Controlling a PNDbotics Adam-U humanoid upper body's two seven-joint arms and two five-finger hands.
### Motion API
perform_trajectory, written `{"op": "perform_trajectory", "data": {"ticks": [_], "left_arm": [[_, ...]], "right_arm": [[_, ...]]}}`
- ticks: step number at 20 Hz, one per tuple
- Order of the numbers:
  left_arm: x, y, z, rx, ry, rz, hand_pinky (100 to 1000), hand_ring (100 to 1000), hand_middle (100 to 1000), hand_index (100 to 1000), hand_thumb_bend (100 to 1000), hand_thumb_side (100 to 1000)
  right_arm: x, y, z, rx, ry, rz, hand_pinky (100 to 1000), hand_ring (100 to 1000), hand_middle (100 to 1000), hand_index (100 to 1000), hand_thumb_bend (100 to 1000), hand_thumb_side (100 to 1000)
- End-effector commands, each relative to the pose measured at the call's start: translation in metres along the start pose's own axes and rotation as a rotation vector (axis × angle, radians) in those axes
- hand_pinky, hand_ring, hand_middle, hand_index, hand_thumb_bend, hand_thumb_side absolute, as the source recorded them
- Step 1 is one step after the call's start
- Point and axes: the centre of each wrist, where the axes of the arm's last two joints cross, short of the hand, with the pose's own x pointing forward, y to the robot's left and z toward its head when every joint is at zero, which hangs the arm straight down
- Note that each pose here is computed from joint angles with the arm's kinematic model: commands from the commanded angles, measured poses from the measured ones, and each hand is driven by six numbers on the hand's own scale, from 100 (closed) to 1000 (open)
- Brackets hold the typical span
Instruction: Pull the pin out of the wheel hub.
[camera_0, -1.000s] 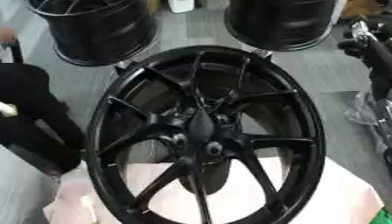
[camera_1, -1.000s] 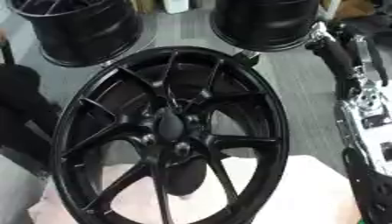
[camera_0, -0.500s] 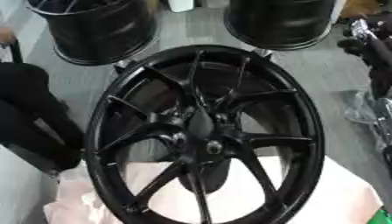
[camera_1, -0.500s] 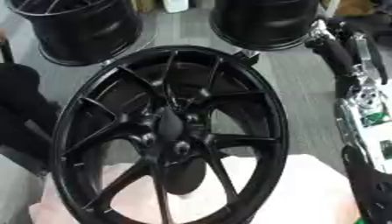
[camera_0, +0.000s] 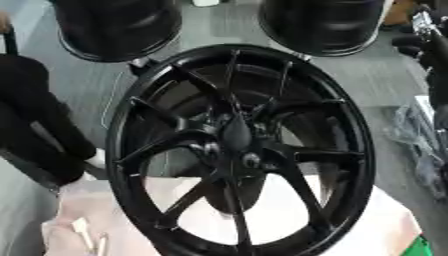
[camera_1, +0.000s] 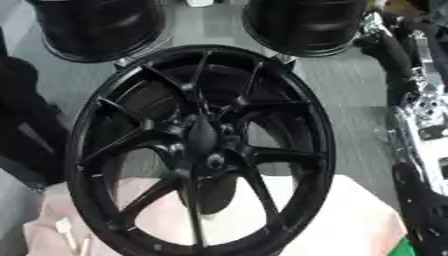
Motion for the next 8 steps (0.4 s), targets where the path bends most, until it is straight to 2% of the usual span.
{"op": "perform_trajectory", "data": {"ticks": [1, 8], "left_arm": [[0.001, 0.005, 0.003, 0.087, -0.024, 0.128, 767, 775, 783, 764, 595, 579], [-0.010, -0.058, 0.009, 0.064, -0.087, 0.395, 766, 775, 783, 762, 595, 579]], "right_arm": [[0.014, 0.000, -0.003, 0.001, -0.050, -0.013, 802, 646, 607, 719, 100, 497], [0.014, -0.006, -0.003, -0.021, -0.052, -0.002, 802, 646, 607, 719, 100, 496]]}}
